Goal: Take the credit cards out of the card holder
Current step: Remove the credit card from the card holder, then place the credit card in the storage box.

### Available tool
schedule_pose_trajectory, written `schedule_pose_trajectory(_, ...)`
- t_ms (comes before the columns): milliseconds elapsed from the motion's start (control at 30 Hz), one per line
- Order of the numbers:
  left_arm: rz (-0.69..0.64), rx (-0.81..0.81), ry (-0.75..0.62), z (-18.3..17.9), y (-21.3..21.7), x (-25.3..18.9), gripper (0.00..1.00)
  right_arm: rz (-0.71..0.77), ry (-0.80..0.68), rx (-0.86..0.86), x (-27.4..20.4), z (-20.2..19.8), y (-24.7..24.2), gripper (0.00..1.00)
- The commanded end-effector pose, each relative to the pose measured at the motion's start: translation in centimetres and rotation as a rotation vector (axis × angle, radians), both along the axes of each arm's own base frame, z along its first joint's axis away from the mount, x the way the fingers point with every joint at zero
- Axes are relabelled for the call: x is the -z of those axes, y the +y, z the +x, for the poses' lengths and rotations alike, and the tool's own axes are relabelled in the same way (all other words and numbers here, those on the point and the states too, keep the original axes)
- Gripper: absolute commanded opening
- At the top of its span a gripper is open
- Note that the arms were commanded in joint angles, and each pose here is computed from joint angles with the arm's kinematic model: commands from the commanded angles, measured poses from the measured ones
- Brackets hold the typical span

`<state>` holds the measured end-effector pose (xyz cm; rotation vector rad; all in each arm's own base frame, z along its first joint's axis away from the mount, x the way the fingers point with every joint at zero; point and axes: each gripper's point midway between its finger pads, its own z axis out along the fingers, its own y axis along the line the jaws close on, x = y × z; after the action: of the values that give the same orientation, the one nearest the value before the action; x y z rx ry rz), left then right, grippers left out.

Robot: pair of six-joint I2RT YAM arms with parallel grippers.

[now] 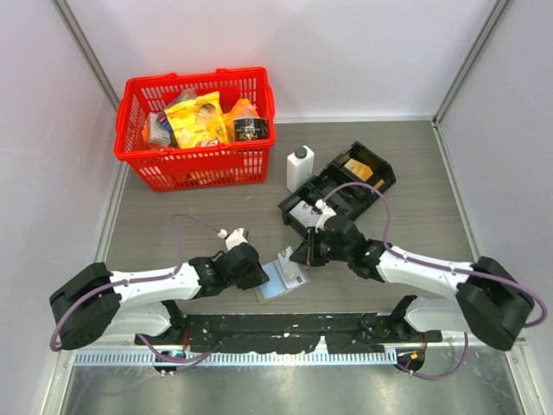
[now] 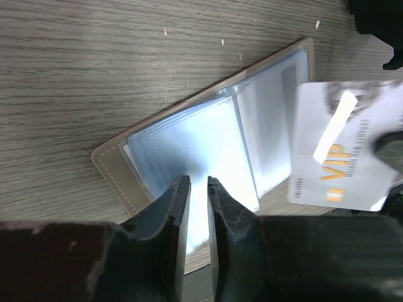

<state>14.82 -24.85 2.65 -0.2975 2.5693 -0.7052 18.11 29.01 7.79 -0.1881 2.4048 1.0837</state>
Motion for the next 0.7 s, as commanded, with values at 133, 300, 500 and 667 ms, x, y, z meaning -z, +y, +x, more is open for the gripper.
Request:
schedule_pose_trajectory(133,0.097,0.012,-0.030,0.4,2.8,-0.7,0.34,0.087,-0.226,0.284,-7.7,3.8,-3.7,0.01)
schedule_pose_trajectory(300,0.076,-0.022,-0.105,3.1,4.2,-5.2,0.60,0.243,-0.340,0.571,-12.6,5.8,-7.8,0.01)
schedule_pose_trajectory(500,0.110,-0.069,-0.204,6.0,7.9,-11.9,0.91,0.347,-0.351,0.905,-12.8,6.9,-13.3,0.01)
schedule_pose_trajectory(667,0.171,-0.102,-0.294,7.2,11.3,-17.7,0.99,0.350,-0.294,1.049,-11.0,7.6,-14.8,0.01)
